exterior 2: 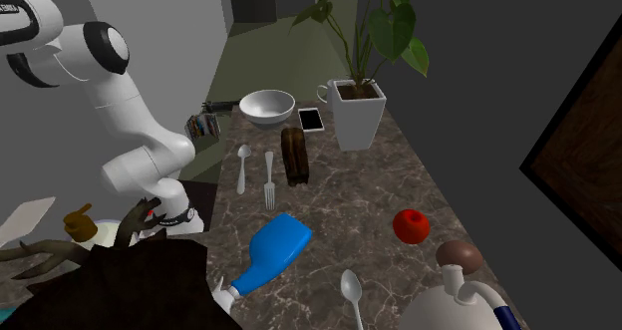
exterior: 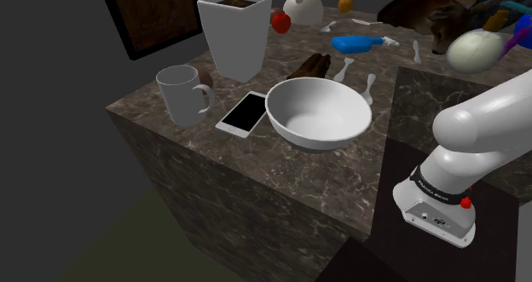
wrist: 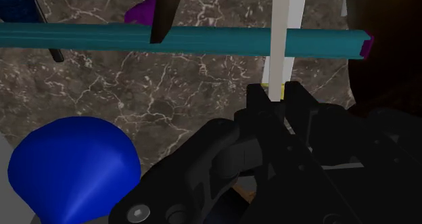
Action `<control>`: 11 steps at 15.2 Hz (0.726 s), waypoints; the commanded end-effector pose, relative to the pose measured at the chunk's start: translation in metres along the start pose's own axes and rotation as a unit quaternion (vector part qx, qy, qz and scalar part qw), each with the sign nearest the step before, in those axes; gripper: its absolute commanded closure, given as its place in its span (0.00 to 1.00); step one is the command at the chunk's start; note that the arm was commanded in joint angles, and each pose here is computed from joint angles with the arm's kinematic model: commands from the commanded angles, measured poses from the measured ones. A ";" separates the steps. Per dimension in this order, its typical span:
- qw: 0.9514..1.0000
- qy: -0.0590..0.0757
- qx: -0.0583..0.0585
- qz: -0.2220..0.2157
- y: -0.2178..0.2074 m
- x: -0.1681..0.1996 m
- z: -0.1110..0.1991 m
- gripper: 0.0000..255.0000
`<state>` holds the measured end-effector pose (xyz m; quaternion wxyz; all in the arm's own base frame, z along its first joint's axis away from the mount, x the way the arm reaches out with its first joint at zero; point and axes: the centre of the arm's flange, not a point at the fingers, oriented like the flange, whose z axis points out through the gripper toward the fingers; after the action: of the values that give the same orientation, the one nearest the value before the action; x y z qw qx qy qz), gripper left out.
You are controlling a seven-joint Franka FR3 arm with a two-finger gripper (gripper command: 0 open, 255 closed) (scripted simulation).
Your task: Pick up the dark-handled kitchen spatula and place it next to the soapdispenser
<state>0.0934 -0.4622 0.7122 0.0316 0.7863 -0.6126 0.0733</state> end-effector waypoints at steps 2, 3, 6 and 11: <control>1.000 0.000 0.000 0.000 0.002 -0.002 0.017 1.00; 1.000 0.000 0.000 0.000 0.002 -0.003 0.022 1.00; 1.000 0.000 0.000 0.000 0.003 -0.006 0.038 1.00; 1.000 0.000 0.000 0.000 0.004 -0.010 0.064 1.00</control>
<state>0.0924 -0.4618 0.6555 0.0322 0.7868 -0.6118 0.0754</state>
